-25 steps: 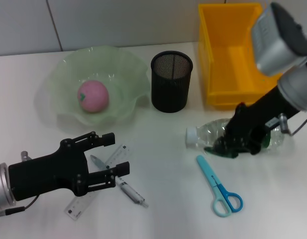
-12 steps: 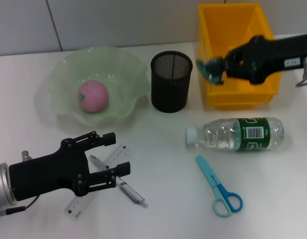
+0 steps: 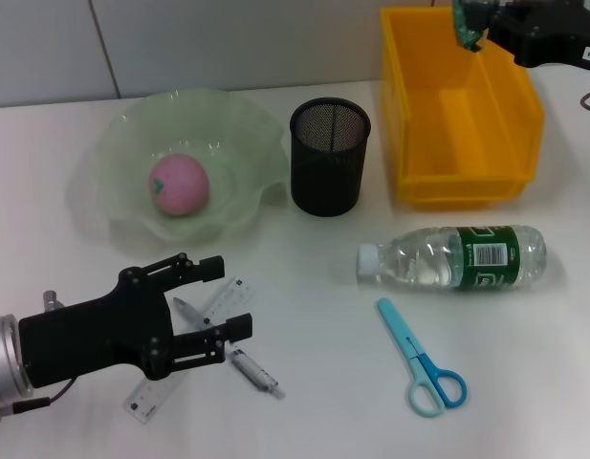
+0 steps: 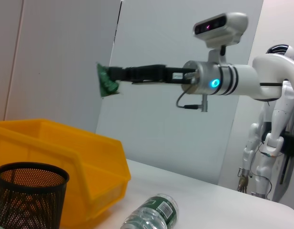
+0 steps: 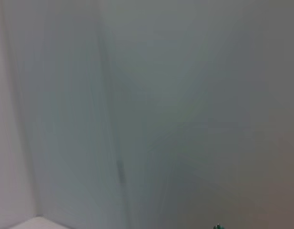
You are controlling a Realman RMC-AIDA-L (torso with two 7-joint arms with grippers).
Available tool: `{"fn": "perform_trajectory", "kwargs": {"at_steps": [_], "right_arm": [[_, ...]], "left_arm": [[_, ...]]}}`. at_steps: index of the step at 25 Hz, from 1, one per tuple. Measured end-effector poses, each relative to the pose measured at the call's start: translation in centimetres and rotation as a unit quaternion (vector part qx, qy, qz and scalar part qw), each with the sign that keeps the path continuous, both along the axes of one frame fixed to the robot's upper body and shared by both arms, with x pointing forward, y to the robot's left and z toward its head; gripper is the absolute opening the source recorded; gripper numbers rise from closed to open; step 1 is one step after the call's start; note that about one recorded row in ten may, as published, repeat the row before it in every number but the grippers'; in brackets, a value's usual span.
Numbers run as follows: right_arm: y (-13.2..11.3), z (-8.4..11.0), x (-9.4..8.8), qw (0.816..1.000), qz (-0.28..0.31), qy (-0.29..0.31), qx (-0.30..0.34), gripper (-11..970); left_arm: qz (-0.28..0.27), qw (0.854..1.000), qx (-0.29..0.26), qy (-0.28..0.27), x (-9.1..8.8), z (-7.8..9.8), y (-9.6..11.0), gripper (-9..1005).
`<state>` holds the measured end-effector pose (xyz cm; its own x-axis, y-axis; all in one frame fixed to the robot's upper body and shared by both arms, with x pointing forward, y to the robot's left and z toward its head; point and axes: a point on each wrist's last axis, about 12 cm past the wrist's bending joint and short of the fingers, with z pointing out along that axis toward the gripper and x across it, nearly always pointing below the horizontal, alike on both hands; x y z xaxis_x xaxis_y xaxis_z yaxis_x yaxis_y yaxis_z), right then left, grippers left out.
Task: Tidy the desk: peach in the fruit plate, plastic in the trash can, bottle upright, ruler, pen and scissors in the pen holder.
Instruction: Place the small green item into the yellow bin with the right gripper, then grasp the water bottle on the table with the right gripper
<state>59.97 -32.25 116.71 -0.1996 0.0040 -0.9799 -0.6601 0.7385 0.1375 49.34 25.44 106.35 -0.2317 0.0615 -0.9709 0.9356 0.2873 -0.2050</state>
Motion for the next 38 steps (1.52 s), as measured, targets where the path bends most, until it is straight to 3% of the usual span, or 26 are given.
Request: {"fn": "perform_trajectory", "kwargs": {"at_steps": [5, 12, 19, 24, 30, 38], "right_arm": [[-0.5, -2.1, 1.2, 0.997, -0.075, 0.028, -0.001, 51], [-0.5, -3.2, 1.9, 0.993, -0.112, 0.046, 0.001, 63], [-0.4, -3.2, 2.1, 0.992, -0.116, 0.046, 0.006, 201], [-0.4, -3.2, 2.1, 0.992, -0.116, 0.046, 0.007, 441], [-0.4, -3.1, 2.2, 0.992, -0.118, 0.046, 0.011, 644], [-0.8, -2.7, 2.1, 0.99, -0.129, 0.035, 0.042, 722]], "left_arm": [[0.0, 1.0, 0.0, 0.0, 0.0, 0.0, 0.0, 809], [0.0, 1.0, 0.0, 0.0, 0.0, 0.0, 0.0, 809], [-0.001, 1.0, -0.001, -0.001, 0.1, 0.1, 0.0, 809], [0.0, 1.0, -0.001, -0.001, 0.1, 0.1, 0.0, 809], [0.0, 1.0, -0.002, -0.002, 0.1, 0.1, 0.0, 809], [-0.001, 1.0, -0.002, -0.003, 0.1, 0.1, 0.0, 809]]}}
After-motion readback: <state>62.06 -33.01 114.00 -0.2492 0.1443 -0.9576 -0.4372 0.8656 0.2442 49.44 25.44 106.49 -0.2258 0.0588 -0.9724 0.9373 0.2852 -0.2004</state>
